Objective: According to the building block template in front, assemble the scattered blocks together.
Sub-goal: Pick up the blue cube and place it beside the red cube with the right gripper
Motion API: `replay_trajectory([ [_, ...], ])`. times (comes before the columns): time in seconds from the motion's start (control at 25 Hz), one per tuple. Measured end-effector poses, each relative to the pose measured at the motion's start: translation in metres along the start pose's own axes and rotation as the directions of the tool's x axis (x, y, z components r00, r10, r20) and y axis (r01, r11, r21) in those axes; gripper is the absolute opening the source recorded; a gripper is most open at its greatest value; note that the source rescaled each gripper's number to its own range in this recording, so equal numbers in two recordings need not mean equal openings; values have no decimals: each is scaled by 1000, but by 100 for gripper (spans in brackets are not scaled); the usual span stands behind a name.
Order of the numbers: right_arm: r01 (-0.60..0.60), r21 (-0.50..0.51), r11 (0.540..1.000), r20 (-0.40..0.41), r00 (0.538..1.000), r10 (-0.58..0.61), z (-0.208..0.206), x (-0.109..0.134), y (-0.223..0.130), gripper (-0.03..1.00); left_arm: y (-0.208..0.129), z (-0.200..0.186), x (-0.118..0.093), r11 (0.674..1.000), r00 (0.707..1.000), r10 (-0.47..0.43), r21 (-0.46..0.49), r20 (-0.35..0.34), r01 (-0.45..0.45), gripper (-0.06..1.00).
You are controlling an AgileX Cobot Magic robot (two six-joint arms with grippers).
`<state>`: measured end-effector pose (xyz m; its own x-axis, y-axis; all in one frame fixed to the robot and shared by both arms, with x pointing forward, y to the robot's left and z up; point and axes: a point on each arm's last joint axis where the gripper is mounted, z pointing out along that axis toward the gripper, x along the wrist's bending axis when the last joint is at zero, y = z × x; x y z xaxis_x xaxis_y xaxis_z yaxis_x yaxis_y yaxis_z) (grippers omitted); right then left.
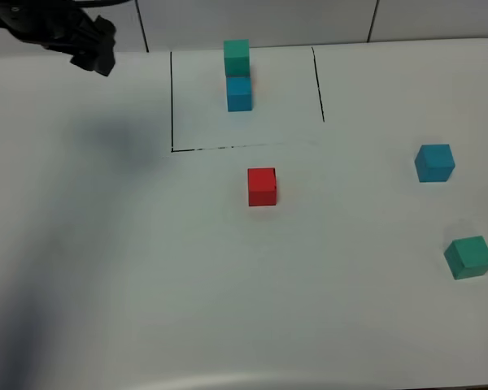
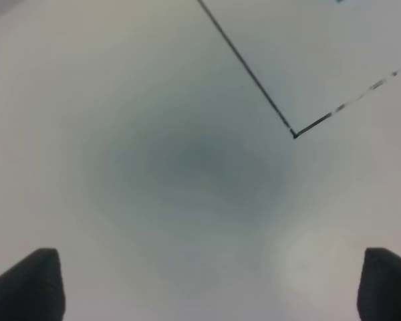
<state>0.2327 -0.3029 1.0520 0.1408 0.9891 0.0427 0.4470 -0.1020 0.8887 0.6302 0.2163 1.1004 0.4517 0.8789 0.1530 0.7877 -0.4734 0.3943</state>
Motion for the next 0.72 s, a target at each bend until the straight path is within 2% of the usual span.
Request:
replay_trajectory([
  [0.16,1,0,1000,0,1000,-1,0,0,0,79,-34,-15,7,997,998,-44,-57,-35,42,86],
  [0.4,1,0,1000,0,1000,-1,0,0,0,79,-93,-50,-1,985,989,-102,-151,-111,85,86],
  [0.56,1,0,1000,0,1000,-1,0,0,0,79,-129,-83,-10,959,969,-195,-236,-148,157,86],
  [0.72,1,0,1000,0,1000,-1,0,0,0,79,-162,-113,-21,929,952,-271,-298,-145,219,86],
])
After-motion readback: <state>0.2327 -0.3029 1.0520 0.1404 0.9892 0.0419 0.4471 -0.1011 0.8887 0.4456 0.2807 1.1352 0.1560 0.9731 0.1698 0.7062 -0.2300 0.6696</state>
